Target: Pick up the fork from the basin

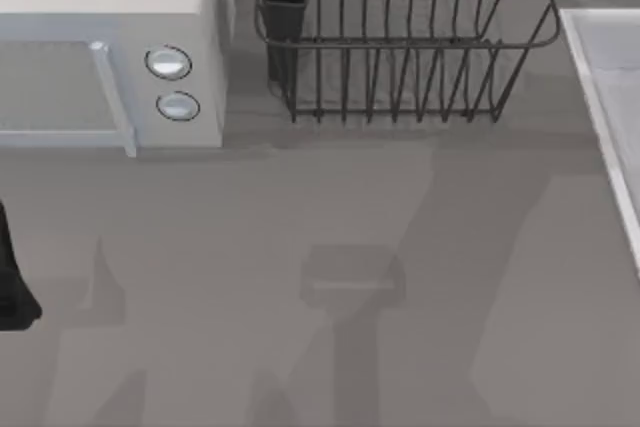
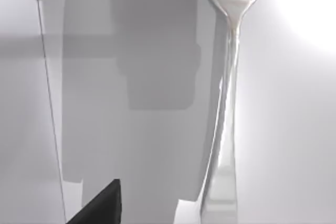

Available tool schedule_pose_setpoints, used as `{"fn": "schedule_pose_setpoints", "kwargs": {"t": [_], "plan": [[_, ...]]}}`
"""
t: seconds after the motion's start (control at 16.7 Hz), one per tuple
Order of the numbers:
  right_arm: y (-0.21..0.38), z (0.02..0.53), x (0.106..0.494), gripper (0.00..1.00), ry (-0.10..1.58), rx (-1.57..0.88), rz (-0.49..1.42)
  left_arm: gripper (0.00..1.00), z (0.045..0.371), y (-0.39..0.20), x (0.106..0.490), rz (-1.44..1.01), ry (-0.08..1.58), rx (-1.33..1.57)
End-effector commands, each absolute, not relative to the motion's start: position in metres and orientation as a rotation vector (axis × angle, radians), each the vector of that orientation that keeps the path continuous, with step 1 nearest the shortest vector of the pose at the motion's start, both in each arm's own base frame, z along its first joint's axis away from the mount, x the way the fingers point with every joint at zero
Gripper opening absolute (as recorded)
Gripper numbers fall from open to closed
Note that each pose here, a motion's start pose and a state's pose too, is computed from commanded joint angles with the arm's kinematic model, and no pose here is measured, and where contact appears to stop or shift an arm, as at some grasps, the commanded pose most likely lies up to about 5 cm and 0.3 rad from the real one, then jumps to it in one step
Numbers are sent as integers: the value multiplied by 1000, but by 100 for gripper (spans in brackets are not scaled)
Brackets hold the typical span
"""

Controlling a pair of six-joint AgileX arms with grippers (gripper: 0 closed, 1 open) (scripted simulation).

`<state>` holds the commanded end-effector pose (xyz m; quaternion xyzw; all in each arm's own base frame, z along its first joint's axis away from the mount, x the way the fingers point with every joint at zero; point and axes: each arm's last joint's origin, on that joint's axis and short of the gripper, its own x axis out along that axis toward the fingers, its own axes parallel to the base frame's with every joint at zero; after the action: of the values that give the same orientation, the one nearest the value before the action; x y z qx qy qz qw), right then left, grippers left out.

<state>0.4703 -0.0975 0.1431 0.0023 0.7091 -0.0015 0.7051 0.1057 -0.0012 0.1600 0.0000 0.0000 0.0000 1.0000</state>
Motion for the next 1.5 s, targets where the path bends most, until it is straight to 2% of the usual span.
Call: {"fn": "schedule_pose_setpoints", "kwargs": {"t": [0.48,0.78,1.5], "plan": [[-100,22,471,100,1563,6,-9,100,160,-1,106,0,0,0],[-100,11,468,100,1571,8,-8,100,160,-1,106,0,0,0],[-100,11,468,10,1571,8,-8,100,160,-1,106,0,0,0]]}}
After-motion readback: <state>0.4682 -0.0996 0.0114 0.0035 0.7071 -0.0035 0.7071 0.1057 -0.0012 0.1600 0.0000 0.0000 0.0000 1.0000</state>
